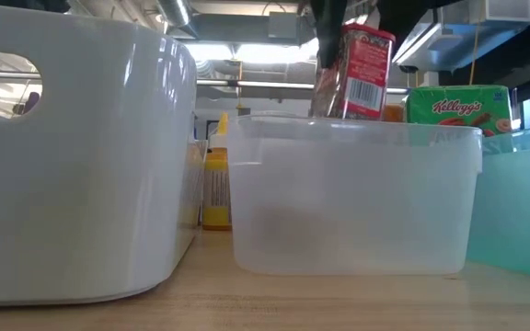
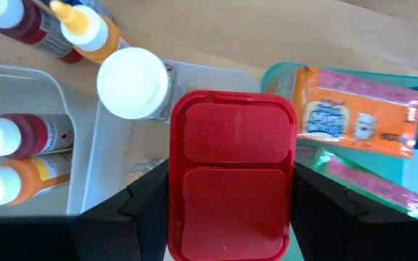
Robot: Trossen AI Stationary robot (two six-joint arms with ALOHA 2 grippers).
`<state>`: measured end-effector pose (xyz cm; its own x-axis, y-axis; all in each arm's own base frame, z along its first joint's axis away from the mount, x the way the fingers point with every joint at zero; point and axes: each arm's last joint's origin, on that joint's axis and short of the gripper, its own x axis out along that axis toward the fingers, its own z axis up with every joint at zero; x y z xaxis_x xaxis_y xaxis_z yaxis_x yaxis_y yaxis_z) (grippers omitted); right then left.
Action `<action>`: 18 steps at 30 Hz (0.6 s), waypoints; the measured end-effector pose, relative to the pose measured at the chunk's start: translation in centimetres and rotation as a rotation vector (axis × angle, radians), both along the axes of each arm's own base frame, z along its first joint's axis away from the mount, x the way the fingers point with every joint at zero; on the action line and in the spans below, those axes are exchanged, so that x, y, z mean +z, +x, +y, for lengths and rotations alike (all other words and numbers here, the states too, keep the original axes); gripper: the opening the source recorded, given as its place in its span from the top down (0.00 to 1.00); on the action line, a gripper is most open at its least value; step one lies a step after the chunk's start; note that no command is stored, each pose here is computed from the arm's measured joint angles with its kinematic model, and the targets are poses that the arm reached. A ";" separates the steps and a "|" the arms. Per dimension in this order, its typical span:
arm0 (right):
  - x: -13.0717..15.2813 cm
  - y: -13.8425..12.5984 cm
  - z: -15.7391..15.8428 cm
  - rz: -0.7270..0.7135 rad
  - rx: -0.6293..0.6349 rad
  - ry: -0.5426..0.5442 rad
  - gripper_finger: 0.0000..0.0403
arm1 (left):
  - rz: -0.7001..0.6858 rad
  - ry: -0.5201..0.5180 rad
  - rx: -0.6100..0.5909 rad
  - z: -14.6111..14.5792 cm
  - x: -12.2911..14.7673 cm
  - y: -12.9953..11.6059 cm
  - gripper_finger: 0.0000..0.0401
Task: Pick & Place Kitchen Items
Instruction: Put the red seasoning can into the transparent bin
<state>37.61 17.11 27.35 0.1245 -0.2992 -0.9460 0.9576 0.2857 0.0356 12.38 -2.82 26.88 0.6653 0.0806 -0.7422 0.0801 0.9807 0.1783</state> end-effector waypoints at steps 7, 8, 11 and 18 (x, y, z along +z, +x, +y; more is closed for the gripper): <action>0.0 0.0 0.0 -0.002 0.000 -0.007 0.45 | 0.000 0.000 0.000 0.0 0.0 0.0 0.47; 0.0 0.0 -0.1 -0.002 0.000 -0.007 0.45 | 0.000 0.000 0.000 0.0 0.0 0.0 0.47; 0.0 0.0 -0.1 -0.002 -0.001 -0.007 0.45 | 0.000 0.000 0.001 0.0 0.0 0.0 0.47; 0.0 0.3 0.0 -0.026 0.015 0.001 0.45 | 0.000 0.000 0.000 0.0 0.0 0.0 0.47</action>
<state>37.96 17.07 27.35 0.1540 -0.2957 -0.9428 0.9519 0.3004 0.0612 12.38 -2.82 26.88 0.6651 0.0807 -0.7424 0.0798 0.9808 0.1781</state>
